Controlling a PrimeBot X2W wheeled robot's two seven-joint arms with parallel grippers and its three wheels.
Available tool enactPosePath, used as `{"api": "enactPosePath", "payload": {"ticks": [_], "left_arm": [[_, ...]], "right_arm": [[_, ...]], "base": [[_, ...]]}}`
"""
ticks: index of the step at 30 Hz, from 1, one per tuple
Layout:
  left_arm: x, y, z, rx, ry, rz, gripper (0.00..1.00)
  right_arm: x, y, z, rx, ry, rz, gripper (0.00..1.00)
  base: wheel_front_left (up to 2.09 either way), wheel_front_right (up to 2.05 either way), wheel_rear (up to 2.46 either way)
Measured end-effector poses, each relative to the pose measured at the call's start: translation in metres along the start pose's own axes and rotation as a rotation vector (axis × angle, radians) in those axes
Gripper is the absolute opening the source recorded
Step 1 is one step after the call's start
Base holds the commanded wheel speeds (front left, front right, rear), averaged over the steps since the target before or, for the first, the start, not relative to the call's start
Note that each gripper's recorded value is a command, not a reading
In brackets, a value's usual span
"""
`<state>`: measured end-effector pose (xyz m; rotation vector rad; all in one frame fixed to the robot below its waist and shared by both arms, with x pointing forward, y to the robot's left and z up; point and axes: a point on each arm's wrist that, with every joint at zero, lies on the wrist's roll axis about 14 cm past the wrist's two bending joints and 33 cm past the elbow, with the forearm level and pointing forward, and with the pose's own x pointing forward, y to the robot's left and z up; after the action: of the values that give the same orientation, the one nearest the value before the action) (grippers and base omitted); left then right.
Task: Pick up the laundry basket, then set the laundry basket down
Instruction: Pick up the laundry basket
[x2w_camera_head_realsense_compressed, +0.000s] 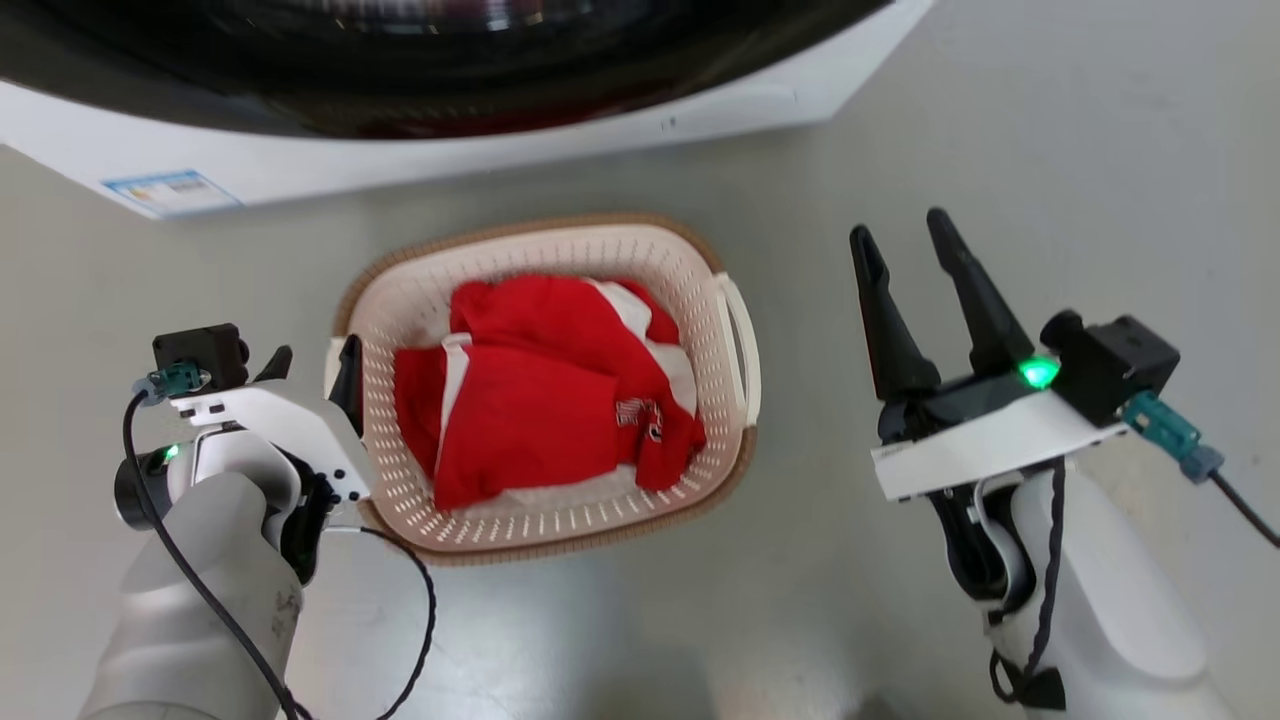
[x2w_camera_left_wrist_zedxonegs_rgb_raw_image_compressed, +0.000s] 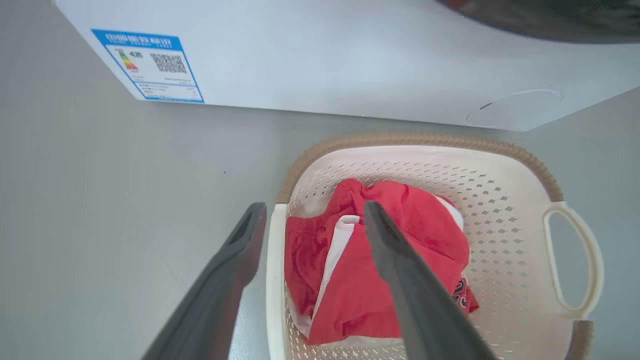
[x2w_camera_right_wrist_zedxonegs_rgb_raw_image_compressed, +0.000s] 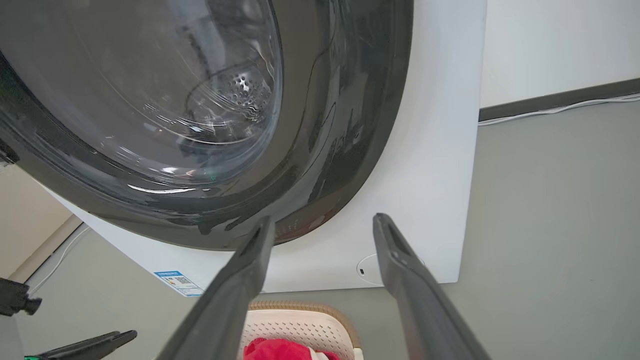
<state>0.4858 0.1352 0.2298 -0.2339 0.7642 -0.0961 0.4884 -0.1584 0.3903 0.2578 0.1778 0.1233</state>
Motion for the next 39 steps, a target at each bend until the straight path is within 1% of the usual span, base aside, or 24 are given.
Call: {"api": "enactPosePath", "payload": {"ticks": [6, 10, 11, 19, 26, 29, 31, 37, 39], "left_arm": [[-0.029, -0.013, 0.045, -0.025, -0.167, -0.040, 1.00], [-0.055, -0.018, 0.062, -0.012, -0.251, -0.060, 1.00], [-0.055, -0.018, 0.062, -0.012, -0.251, -0.060, 1.00], [-0.106, -0.031, 0.102, 0.018, -0.439, -0.096, 1.00], [-0.156, -0.040, 0.121, 0.042, -0.578, -0.110, 1.00], [-0.174, -0.046, 0.126, 0.042, -0.625, -0.122, 1.00], [-0.185, -0.048, 0.130, 0.060, -0.657, -0.126, 1.00], [-0.213, -0.045, 0.136, 0.068, -0.729, -0.112, 1.00], [-0.222, -0.045, 0.136, 0.068, -0.748, -0.109, 1.00]], "right_arm": [[-0.018, 0.007, 0.019, 0.006, -0.033, 0.001, 1.00], [-0.030, 0.010, 0.032, 0.014, -0.059, 0.002, 1.00], [-0.030, 0.010, 0.032, 0.014, -0.059, 0.002, 1.00], [-0.052, 0.013, 0.061, 0.005, -0.128, 0.000, 1.00], [-0.074, 0.018, 0.085, 0.003, -0.192, 0.002, 1.00], [-0.082, 0.021, 0.089, 0.003, -0.207, 0.007, 1.00], [-0.087, 0.023, 0.092, 0.003, -0.216, 0.009, 1.00], [-0.099, 0.021, 0.100, 0.007, -0.243, -0.002, 1.00], [-0.103, 0.021, 0.100, -0.017, -0.242, 0.002, 1.00]], "base": [[0.00, 0.00, 0.00], [0.00, 0.00, 0.00], [0.00, 0.00, 0.00], [0.00, 0.00, 0.00], [0.00, 0.00, 0.00], [0.00, 0.00, 0.00], [0.00, 0.00, 0.00], [0.00, 0.00, 0.00], [0.00, 0.00, 0.00]]}}
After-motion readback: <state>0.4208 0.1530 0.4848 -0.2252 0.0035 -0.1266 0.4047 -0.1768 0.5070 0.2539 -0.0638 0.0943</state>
